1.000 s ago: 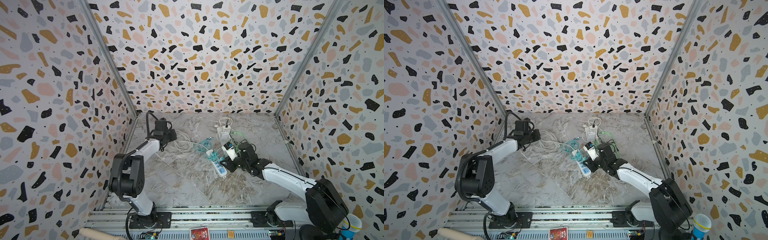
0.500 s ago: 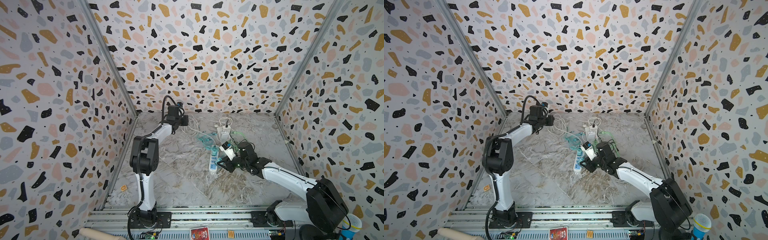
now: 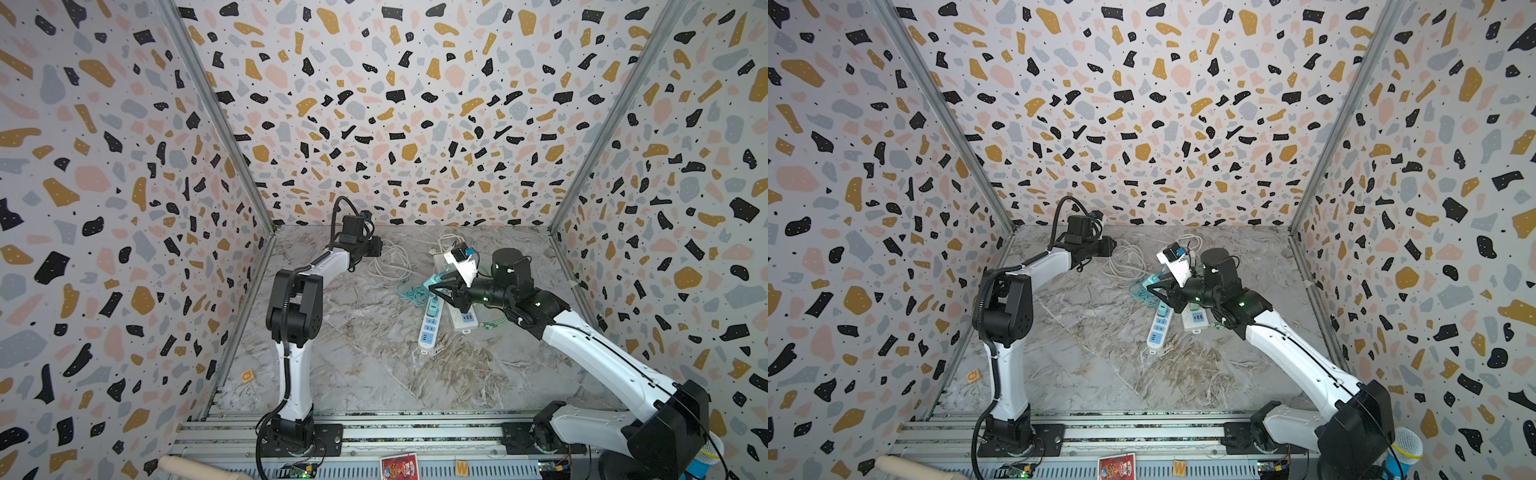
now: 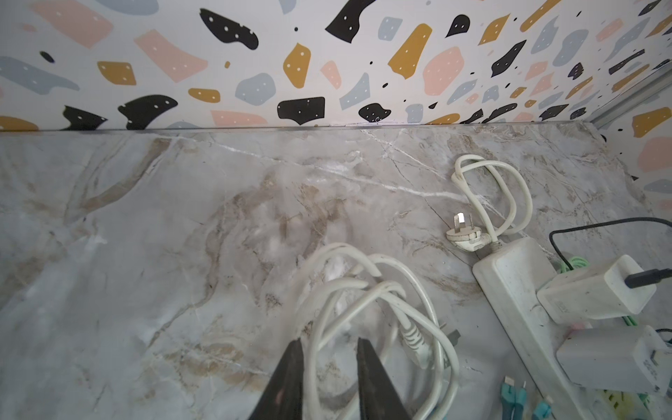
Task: Insert plugs into power strip
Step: Place the power cord at the top-center of the table.
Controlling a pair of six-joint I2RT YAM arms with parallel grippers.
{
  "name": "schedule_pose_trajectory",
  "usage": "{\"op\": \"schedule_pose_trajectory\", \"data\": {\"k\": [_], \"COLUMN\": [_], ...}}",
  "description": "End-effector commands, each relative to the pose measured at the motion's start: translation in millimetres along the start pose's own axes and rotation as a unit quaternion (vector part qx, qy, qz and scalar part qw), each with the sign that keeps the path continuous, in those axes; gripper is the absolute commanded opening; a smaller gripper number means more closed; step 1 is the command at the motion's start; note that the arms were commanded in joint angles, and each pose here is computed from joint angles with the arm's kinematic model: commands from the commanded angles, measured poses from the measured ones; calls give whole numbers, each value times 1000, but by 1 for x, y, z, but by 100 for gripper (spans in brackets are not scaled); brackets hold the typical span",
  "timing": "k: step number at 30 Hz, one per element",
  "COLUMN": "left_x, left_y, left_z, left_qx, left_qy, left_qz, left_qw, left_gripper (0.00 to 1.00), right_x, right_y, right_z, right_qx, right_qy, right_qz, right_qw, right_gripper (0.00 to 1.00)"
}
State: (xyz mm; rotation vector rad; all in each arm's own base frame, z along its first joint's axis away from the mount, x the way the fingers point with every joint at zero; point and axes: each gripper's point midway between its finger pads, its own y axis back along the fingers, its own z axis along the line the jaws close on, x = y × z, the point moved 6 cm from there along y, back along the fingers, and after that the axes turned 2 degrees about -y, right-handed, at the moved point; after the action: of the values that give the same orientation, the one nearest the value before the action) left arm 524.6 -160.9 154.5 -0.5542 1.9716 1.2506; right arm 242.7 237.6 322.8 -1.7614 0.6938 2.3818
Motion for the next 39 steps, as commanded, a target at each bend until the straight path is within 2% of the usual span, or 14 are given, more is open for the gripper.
{"op": "schedule_pose_trajectory", "data": {"k": [1,5,12,17,22,29,36,39], "left_x": [13,14,6,6,11,27,48,58], "left_y": [0,8,44,82,115,160,174,174], "left_z": [-4,-11,-26,-39,-45,-50,-59,-64], "left_qx": [21,42,68,84,81,77,86,96], "left_qy": [14,24,20,15,20,41,33,33], "left_qz": [8,0,-32,-72,-101,-150,-144,-141], "left_qw": [1000,999,997,994,991,985,985,985], "left_gripper": [30,31,33,37,41,43,44,44], "right_x": [-42,-67,-95,-106,-122,-158,-211,-221], "right_y": [22,28,34,28,5,-25,-25,-29], "right_z": [21,28,36,43,32,5,-2,-6], "right_qx": [-26,-36,-50,-103,-112,-72,-68,-65], "right_qy": [38,54,83,81,66,41,57,72], "right_qz": [-60,-79,-94,-102,-105,-132,-194,-215], "right_qw": [997,995,991,986,986,988,977,972], "right_gripper": [3,3,4,4,5,5,5,5]}}
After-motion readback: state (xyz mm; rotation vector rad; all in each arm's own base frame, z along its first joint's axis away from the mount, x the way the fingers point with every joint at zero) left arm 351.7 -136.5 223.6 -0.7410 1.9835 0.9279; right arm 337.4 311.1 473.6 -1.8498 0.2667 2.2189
